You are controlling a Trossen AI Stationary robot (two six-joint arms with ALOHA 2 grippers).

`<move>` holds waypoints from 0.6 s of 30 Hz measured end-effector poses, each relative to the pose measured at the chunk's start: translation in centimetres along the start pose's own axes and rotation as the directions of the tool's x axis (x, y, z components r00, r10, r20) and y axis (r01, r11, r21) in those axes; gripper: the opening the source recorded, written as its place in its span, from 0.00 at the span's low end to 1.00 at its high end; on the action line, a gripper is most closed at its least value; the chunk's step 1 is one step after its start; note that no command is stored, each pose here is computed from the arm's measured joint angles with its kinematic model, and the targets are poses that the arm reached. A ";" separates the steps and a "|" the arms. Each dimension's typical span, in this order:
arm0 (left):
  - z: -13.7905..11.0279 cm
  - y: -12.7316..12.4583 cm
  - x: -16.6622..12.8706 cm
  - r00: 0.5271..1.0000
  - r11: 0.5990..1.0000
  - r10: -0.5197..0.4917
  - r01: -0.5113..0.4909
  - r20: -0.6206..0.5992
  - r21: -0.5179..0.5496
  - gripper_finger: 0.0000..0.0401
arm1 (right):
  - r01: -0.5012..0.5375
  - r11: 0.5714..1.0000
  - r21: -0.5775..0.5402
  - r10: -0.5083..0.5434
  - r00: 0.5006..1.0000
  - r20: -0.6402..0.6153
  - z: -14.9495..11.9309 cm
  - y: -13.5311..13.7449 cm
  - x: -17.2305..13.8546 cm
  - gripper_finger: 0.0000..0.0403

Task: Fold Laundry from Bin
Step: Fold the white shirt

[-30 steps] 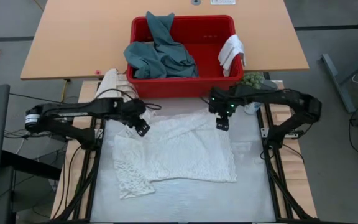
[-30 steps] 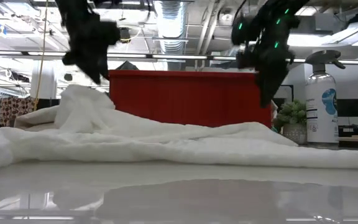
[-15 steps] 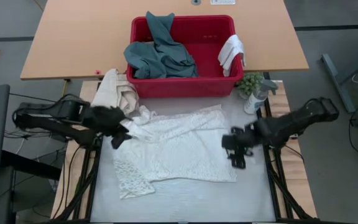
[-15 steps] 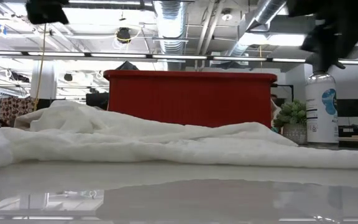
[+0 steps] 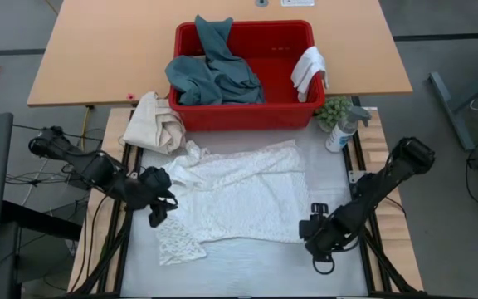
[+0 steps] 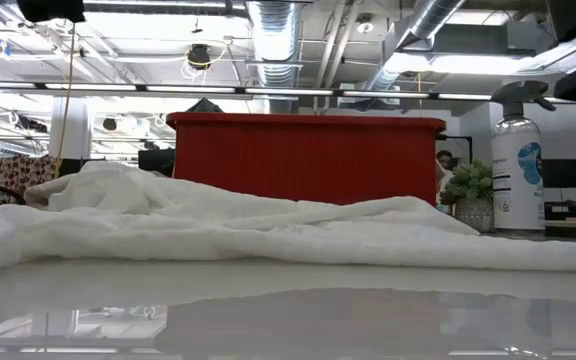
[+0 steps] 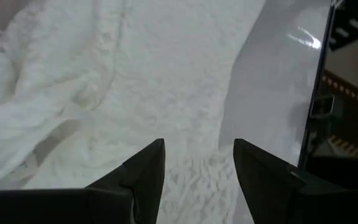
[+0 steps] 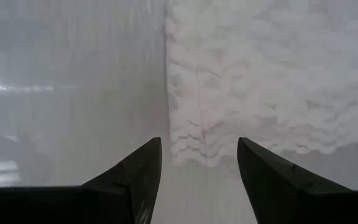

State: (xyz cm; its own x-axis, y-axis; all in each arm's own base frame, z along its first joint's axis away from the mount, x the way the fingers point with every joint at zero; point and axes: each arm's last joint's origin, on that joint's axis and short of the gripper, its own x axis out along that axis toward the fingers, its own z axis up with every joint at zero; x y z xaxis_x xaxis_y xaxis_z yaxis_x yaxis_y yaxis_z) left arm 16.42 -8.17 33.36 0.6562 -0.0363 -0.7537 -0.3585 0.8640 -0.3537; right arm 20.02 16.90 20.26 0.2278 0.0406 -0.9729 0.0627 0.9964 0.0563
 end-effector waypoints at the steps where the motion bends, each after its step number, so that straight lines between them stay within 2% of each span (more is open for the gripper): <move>1: -0.1 -0.3 0.2 1.000 1.000 0.002 -0.002 0.011 -0.014 0.44 | -0.002 1.000 -0.018 0.002 1.000 0.003 0.1 0.1 0.2 0.58; 5: -0.3 -1.2 0.9 1.000 1.000 0.000 0.000 0.025 -0.012 0.44 | -0.010 0.996 -0.087 0.012 1.000 0.016 0.8 0.4 1.2 0.58; 12: -0.8 -2.1 2.4 1.000 1.000 0.028 -0.028 -0.013 -0.006 0.44 | 0.047 0.984 -0.174 -0.056 0.997 -0.048 1.1 0.5 3.7 0.58; 18: -1.0 -2.4 2.6 0.999 1.000 0.029 -0.029 -0.025 -0.001 0.44 | 0.074 0.978 -0.197 -0.092 0.992 -0.083 1.2 0.3 5.2 0.54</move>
State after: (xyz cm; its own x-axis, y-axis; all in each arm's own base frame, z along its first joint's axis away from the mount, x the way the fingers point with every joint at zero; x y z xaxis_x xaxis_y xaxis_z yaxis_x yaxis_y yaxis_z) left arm 18.34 -10.78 31.68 0.6291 -0.0239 -0.7770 -0.3778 0.8641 -0.3325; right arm 22.41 17.35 15.54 0.1396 -0.0449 -0.9892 -0.1129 0.9917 -0.0609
